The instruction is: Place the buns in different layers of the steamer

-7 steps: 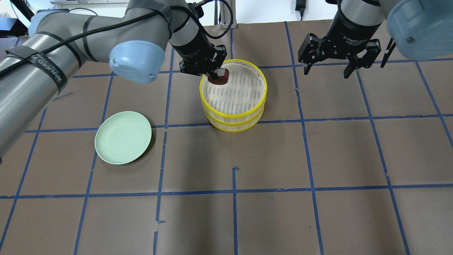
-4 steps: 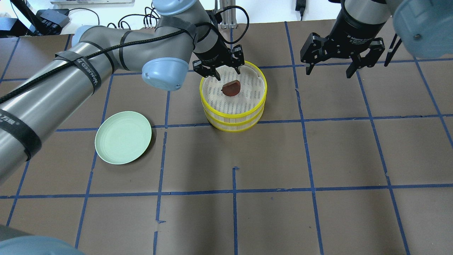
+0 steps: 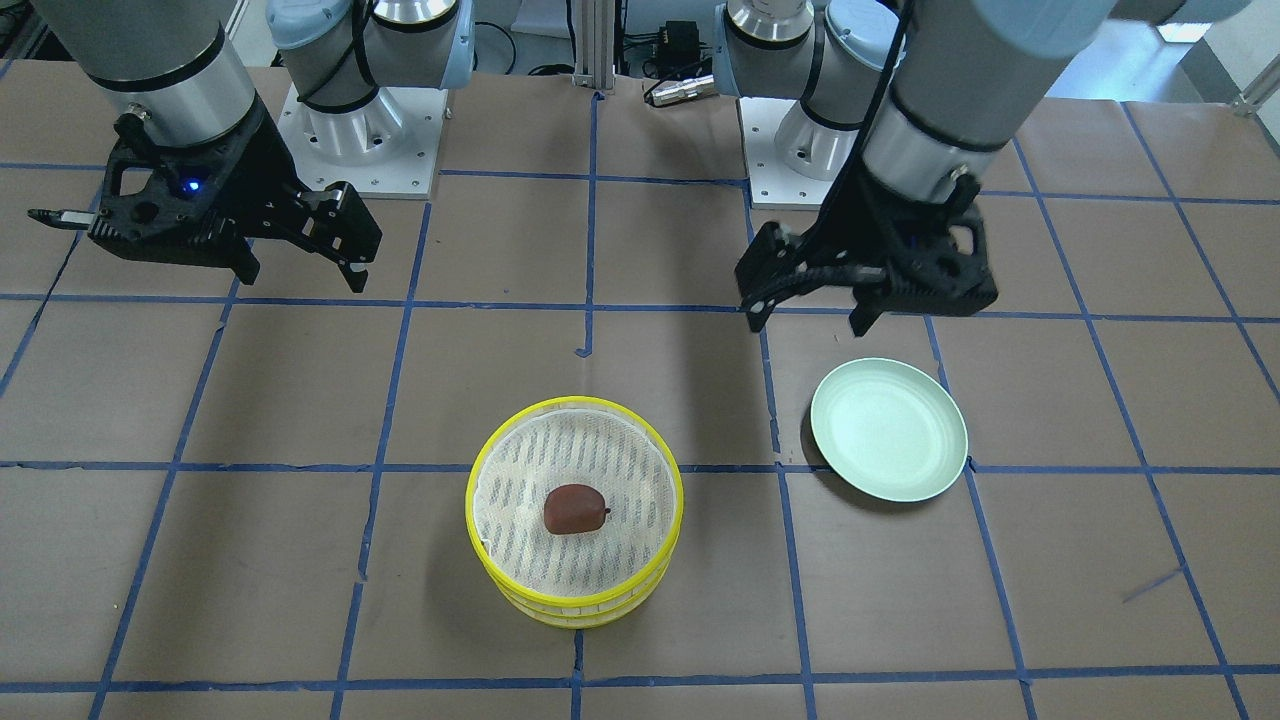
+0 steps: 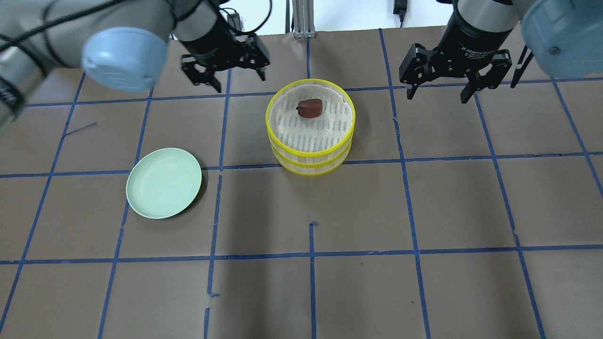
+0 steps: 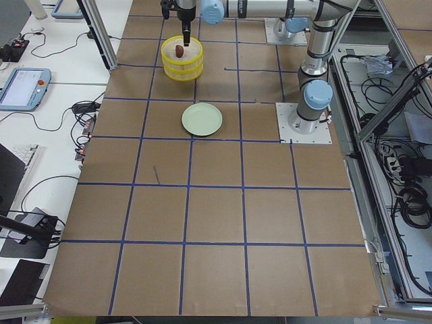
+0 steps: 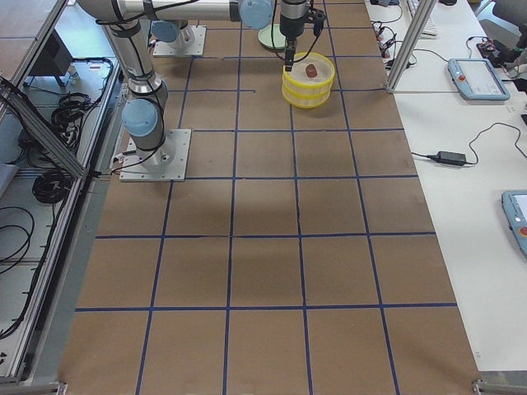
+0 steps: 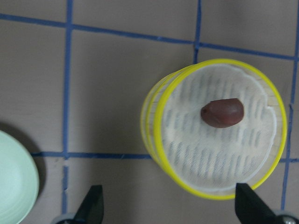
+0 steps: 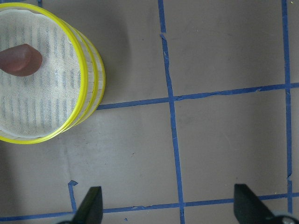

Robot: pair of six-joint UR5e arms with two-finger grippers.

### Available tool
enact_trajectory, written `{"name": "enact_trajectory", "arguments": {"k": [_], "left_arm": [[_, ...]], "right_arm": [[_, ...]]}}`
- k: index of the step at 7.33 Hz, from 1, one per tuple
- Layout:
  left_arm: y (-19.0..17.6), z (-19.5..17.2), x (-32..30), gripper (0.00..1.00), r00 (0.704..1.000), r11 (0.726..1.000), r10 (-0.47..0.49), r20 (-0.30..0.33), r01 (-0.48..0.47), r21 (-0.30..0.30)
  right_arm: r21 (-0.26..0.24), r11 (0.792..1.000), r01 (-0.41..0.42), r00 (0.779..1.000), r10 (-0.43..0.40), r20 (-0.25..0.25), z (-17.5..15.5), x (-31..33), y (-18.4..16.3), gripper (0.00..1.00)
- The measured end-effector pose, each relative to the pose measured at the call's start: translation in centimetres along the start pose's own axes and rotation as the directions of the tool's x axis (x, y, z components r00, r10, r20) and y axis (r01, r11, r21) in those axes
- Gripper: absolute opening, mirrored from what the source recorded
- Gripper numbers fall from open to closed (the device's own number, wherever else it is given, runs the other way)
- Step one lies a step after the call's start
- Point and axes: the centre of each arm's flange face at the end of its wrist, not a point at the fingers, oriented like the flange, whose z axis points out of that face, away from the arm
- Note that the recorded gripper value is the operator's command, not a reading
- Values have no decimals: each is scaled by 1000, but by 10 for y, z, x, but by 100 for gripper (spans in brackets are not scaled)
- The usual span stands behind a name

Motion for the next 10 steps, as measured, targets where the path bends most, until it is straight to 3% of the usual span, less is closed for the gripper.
{"name": "enact_trajectory", "arguments": {"k": [1,3,7,10], "left_arm": [[17,-12,-12,100,998,999,25,59,-24,-23],[28,-5,-14,100,995,996,47,86,-41,-74],[29,18,8,99,998,992,57,16,-55,-115],[30,24,12,99,998,990,66,10,-64,-128]], "right_arm": [[2,1000,3,1000,-3,0,0,-1,0,100],[4,1000,8,1000,-8,2,-3,-2,-6,100],[29,999,17,1000,-17,5,-14,-7,-35,100],[-6,999,36,999,-35,7,-8,-14,-32,100]]}}
